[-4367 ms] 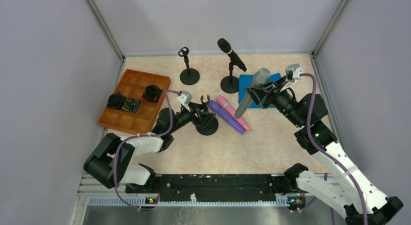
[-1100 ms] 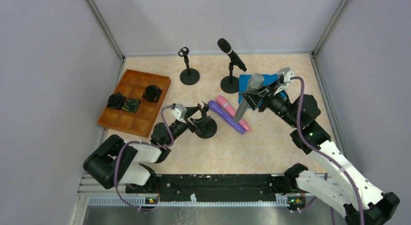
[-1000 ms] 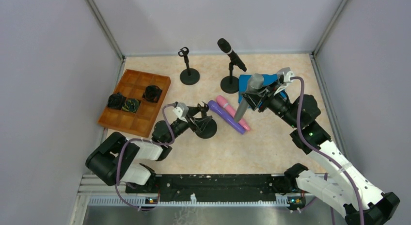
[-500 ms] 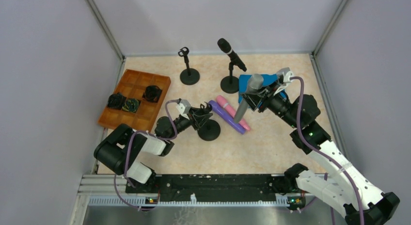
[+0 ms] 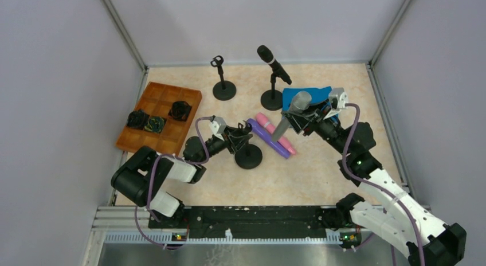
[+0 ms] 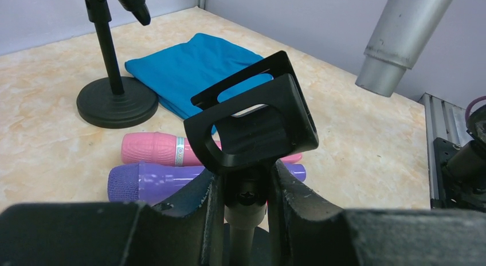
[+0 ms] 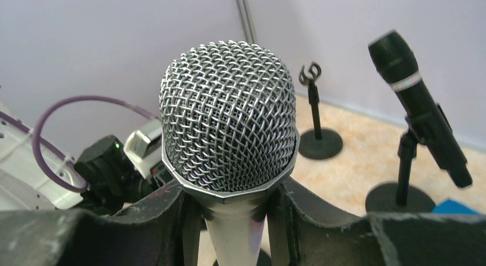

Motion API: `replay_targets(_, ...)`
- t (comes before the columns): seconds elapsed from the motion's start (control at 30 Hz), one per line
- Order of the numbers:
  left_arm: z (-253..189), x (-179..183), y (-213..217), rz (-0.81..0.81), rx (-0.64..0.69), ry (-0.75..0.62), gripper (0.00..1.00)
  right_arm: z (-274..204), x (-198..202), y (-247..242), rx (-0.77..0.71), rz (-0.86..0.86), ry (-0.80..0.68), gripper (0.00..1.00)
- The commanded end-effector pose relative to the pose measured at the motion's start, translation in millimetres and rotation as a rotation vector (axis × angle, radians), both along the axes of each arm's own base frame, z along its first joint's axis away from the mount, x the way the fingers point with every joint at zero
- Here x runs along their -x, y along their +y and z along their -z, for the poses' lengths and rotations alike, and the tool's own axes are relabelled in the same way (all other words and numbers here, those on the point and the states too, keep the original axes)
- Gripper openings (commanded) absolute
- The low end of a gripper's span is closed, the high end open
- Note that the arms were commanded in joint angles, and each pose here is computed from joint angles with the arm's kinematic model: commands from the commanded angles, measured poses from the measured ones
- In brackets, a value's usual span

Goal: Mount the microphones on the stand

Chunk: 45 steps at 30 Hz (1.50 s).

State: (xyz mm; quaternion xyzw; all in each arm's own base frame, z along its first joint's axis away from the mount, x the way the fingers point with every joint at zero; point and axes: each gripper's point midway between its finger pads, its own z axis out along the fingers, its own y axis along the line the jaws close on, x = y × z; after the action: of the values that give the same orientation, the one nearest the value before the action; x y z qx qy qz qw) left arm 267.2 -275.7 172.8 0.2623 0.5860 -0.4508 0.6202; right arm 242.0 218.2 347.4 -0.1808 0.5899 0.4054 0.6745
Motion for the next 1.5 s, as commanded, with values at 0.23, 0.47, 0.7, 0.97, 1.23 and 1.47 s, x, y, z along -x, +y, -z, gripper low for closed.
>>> replay_targets(0.23, -20.6, 9.9, -2.7, 0.045, 0.072, 0.033, 0.0, -64.1, 15.3, 15.4, -0.077, -0.074, -0.318, 0.0)
replay_targets(0.47, -22.6, 2.9, 6.5, -0.033, 0.093, 0.105, 0.0, -68.4, 33.1, 53.6, 0.009, -0.101, -0.421, 0.0)
replay_targets(0.7, -25.0, 5.6, 11.4, -0.052, 0.072, 0.133, 0.0, -80.5, 55.2, 70.1, -0.031, -0.109, -0.616, 0.0)
replay_targets(0.97, -24.3, 13.7, 13.1, -0.034, 0.073, 0.137, 0.0, -72.3, 53.2, 88.3, -0.057, -0.15, -0.62, 0.0)
replay_targets(1.23, -24.7, 20.3, 9.0, 0.011, 0.104, 0.138, 0.0, -57.9, 53.3, 93.0, -0.052, -0.173, -0.59, 0.0)
replay_targets(1.47, -24.8, 24.1, 4.7, 0.05, 0.111, 0.138, 0.0, -46.6, 56.3, 98.9, -0.05, -0.21, -0.569, 0.0)
